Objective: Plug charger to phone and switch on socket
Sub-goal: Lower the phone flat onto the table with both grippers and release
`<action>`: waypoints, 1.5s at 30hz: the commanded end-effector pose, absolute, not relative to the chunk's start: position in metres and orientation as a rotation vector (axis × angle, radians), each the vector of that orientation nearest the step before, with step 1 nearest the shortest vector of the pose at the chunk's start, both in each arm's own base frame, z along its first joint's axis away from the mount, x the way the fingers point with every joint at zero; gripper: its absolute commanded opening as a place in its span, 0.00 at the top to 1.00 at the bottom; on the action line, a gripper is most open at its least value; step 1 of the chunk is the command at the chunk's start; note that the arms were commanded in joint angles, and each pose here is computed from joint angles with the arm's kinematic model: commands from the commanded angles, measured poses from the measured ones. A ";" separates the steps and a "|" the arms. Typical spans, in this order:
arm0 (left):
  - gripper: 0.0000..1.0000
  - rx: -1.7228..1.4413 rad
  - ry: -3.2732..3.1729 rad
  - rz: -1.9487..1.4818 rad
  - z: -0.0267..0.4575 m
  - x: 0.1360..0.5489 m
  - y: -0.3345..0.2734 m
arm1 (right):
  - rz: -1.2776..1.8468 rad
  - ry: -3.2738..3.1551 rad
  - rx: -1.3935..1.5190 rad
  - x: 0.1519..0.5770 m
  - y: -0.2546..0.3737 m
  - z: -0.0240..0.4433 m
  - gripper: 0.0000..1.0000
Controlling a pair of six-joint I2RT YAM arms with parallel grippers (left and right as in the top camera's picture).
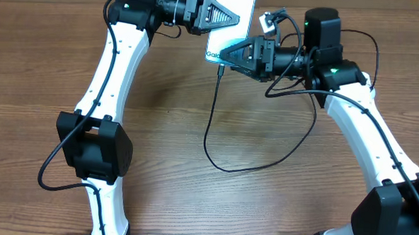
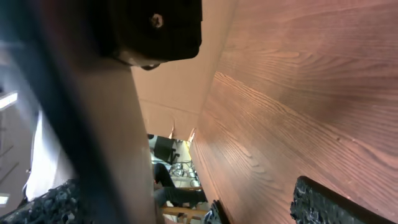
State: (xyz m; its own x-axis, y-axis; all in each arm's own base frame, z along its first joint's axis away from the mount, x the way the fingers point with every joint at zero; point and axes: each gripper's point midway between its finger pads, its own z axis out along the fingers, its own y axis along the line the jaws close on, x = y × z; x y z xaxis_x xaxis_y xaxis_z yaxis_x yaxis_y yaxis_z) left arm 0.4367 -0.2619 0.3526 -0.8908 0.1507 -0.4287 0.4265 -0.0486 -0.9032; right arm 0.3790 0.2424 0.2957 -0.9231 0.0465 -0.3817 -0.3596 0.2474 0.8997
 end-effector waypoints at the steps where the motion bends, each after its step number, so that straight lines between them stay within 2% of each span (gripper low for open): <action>1: 0.96 0.806 1.855 -1.973 0.360 0.430 -0.255 | 1.755 2.106 -0.388 0.372 0.227 0.319 0.00; 4: 0.96 0.861 1.800 -1.889 0.348 0.428 -0.254 | 1.623 2.245 -0.100 0.395 0.197 0.291 0.00; 6: 0.96 0.764 1.961 -1.740 0.316 0.438 -0.253 | 1.434 2.386 0.178 0.407 0.164 0.256 0.00; 9: 0.96 0.698 2.185 -1.486 0.272 0.446 -0.243 | 1.238 2.481 0.335 0.410 0.135 0.228 0.00; 13: 0.96 0.730 2.288 -1.382 0.250 0.437 -0.238 | 1.003 2.580 0.471 0.406 0.109 0.200 0.00; 16: 0.96 0.660 2.419 -1.269 0.229 0.441 -0.232 | 0.966 2.635 0.518 0.396 0.105 0.191 0.00; 21: 0.96 0.353 2.695 -1.152 0.173 0.454 -0.227 | 0.962 2.692 0.557 0.384 0.105 0.181 0.00; 24: 0.96 0.078 2.871 -1.186 0.123 0.458 -0.231 | 0.959 2.728 0.584 0.376 0.105 0.171 0.00; 29: 0.96 -0.007 2.977 -1.242 0.069 0.456 -0.235 | 0.959 2.742 0.584 0.373 0.106 0.167 0.00; 34: 0.96 -0.031 3.014 -1.239 0.041 0.456 -0.235 | 0.962 2.742 0.558 0.374 0.112 0.167 0.00; 39: 0.95 -0.021 3.001 -1.208 0.037 0.462 -0.233 | 0.960 2.749 0.544 0.373 0.116 0.167 0.00; 45: 0.88 -0.041 3.053 -1.035 0.024 0.462 -0.219 | 0.960 2.750 0.542 0.372 0.117 0.167 0.00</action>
